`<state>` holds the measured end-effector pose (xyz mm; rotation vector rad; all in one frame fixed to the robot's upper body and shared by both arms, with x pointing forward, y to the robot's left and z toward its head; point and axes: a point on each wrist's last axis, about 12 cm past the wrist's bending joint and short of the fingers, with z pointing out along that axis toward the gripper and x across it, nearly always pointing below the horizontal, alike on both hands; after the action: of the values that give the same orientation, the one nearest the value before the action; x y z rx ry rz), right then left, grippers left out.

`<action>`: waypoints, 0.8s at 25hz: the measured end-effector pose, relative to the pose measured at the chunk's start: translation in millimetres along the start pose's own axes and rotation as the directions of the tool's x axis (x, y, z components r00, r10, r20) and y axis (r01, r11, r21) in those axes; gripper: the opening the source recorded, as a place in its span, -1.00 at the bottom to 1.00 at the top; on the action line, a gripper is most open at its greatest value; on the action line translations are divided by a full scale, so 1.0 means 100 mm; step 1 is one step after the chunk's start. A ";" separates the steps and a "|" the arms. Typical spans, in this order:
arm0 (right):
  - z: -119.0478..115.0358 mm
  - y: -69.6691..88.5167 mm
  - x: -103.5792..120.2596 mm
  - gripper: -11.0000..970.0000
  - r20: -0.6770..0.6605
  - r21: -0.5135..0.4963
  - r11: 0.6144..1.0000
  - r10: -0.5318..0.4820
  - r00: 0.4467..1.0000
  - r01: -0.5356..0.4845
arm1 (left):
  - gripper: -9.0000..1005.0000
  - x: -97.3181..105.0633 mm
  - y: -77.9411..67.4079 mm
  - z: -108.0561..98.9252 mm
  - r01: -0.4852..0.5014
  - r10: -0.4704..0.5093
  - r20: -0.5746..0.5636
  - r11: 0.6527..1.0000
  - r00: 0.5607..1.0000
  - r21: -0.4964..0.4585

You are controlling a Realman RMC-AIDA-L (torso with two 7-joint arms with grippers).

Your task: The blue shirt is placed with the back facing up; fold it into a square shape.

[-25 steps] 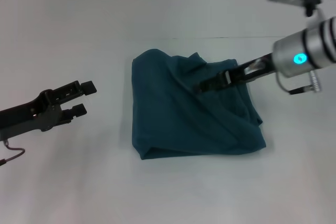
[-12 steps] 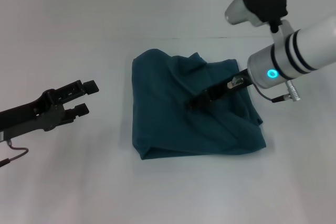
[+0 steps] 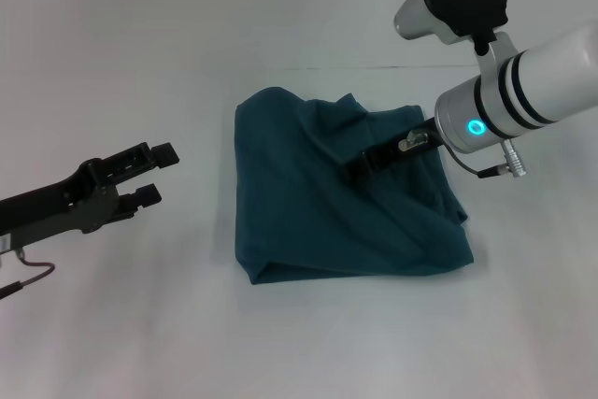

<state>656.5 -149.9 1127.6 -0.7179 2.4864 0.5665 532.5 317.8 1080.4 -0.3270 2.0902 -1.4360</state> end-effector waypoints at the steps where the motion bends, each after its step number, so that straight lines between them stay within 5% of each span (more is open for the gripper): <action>1: 0.00 0.00 0.00 0.48 0.001 0.001 1.000 0.003 1.000 -0.003 | 0.89 0.00 0.00 0.00 0.000 0.000 0.000 1.000 1.000 -0.001; 7: 0.00 -0.02 0.02 -0.01 -0.001 0.004 1.000 0.008 1.000 -0.008 | 0.89 0.00 0.00 0.02 0.000 0.000 0.004 1.000 1.000 -0.002; 10: -0.01 -0.04 0.04 -0.51 0.001 0.006 1.000 0.020 1.000 -0.020 | 0.89 -0.01 -0.01 0.03 -0.001 0.001 0.004 1.000 1.000 -0.001; 15: -0.09 -0.11 0.05 -0.92 0.031 0.017 0.998 0.056 0.998 -0.057 | 0.89 -0.01 -0.01 0.02 -0.002 0.002 0.006 1.000 1.000 0.000; 20: -0.19 -0.16 0.08 -0.92 0.058 0.009 0.997 0.081 0.995 -0.081 | 0.89 -0.01 0.00 0.02 0.000 0.000 0.010 1.000 1.000 0.000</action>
<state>653.9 -174.7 1134.1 -0.5902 2.4723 0.5932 534.4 316.8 1080.4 -0.3337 2.0826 -1.4313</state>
